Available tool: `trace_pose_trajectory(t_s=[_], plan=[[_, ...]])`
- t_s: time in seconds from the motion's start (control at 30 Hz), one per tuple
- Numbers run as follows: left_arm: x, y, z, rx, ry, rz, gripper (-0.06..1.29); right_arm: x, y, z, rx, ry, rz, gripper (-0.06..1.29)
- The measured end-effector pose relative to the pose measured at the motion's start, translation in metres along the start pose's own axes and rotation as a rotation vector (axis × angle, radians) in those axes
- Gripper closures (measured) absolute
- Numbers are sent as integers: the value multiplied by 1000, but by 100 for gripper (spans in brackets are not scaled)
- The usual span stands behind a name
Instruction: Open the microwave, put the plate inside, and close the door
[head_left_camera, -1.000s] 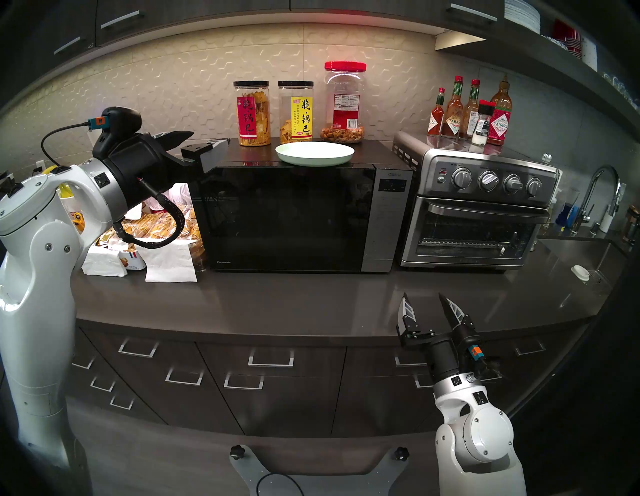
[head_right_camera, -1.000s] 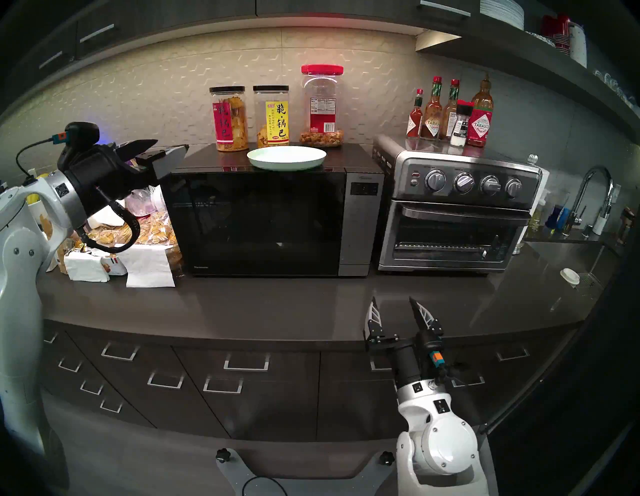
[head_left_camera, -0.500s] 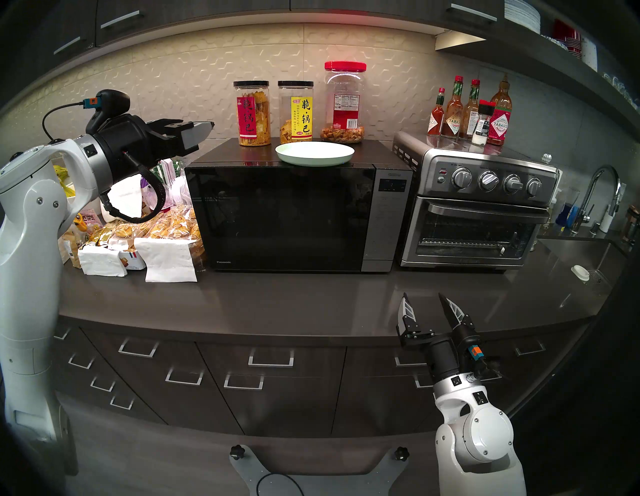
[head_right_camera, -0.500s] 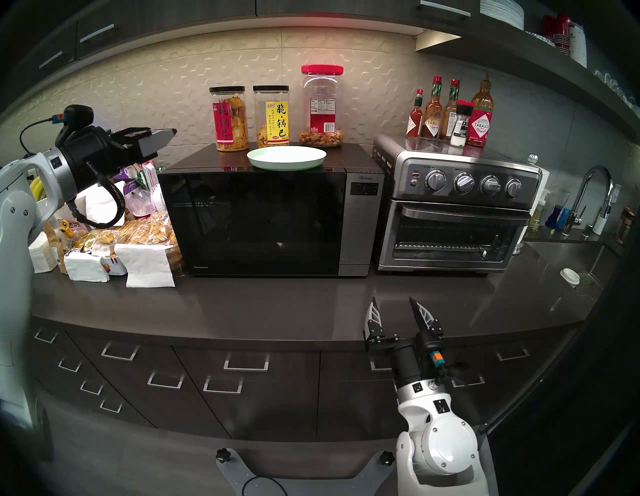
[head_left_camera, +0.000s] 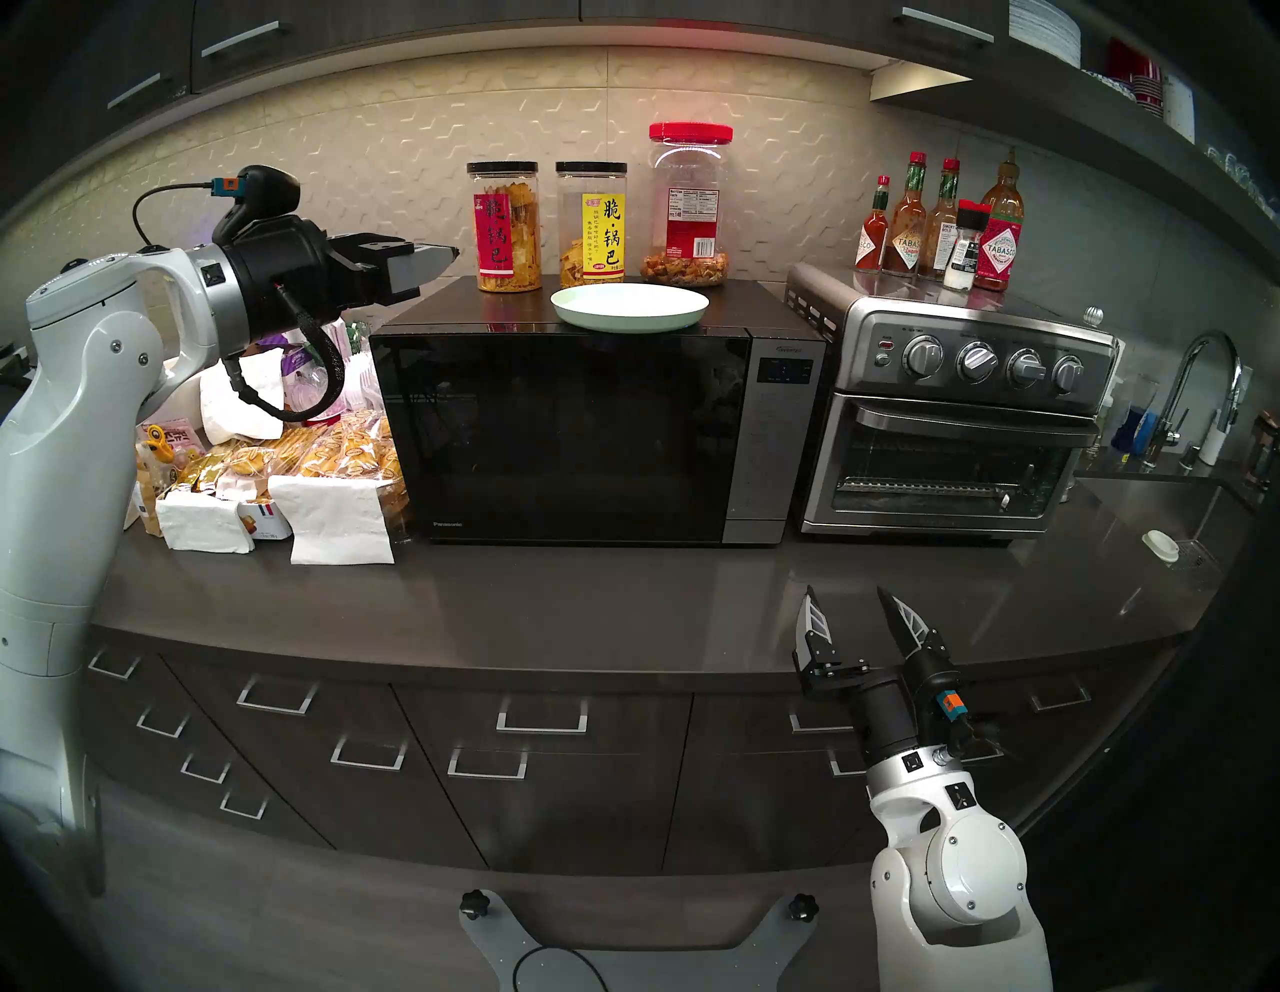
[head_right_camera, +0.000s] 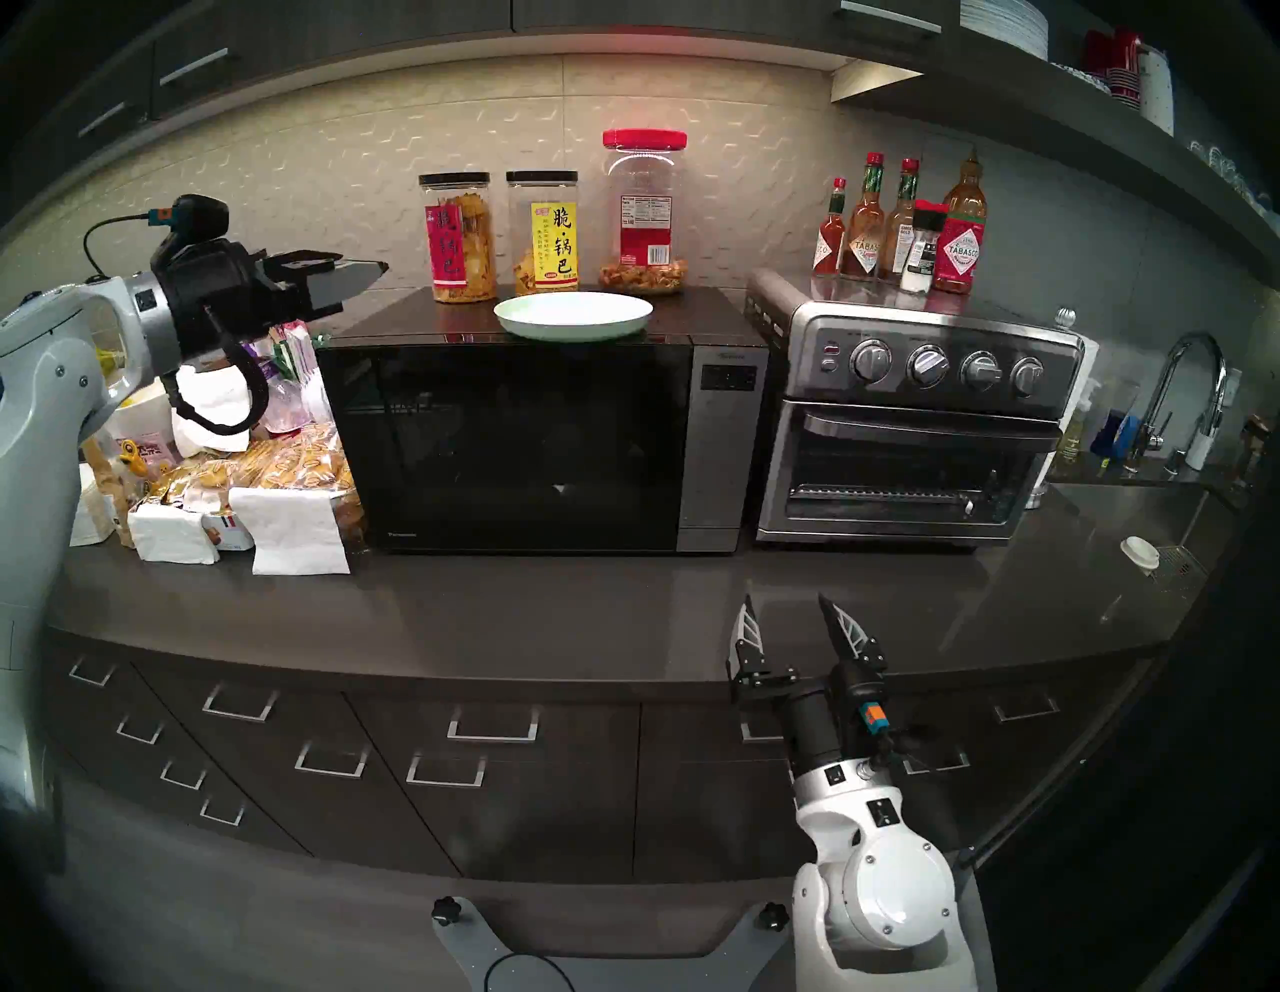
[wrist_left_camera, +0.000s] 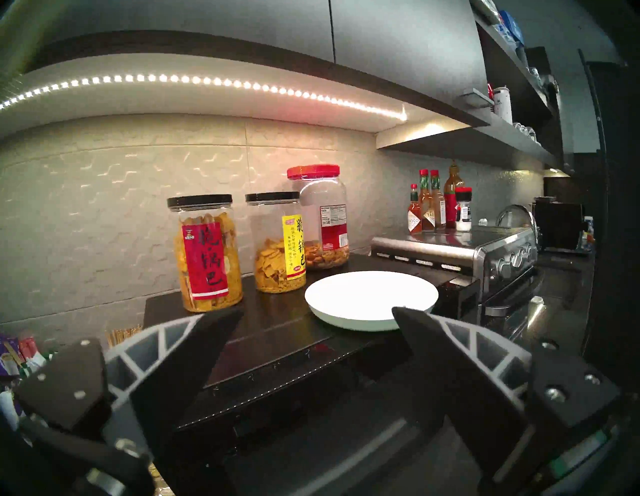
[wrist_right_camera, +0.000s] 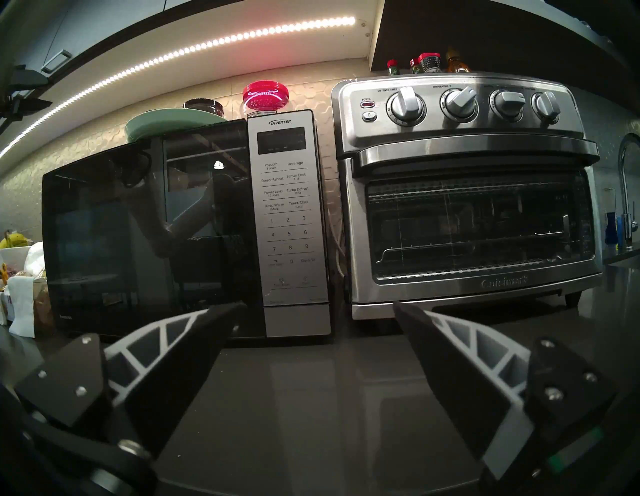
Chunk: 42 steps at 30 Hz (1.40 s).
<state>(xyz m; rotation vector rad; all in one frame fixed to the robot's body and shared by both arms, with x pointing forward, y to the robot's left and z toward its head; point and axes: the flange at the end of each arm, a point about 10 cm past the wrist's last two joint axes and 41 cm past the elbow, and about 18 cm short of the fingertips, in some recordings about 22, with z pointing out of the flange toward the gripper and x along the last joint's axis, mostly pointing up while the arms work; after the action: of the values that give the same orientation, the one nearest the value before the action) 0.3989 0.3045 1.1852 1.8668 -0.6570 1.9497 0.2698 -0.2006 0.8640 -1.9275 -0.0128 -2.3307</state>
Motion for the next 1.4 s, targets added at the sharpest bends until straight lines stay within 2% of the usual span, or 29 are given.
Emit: trace_pose_trajectory(t_s=[0.4,0.7,1.07,1.4], plan=[[4,-4,19,-56,4,1,0,0,0,0,0,0,0,-1],[5,3,43,-122,16,-10,0,0,0,0,0,-1,0,-1],[6,7,71,-163,19,-23,0,-1,0,0,0,-1,1,-1],[11,1,91,-176,-16,-40,0,-1,0,0,-1,-2,1,-1]])
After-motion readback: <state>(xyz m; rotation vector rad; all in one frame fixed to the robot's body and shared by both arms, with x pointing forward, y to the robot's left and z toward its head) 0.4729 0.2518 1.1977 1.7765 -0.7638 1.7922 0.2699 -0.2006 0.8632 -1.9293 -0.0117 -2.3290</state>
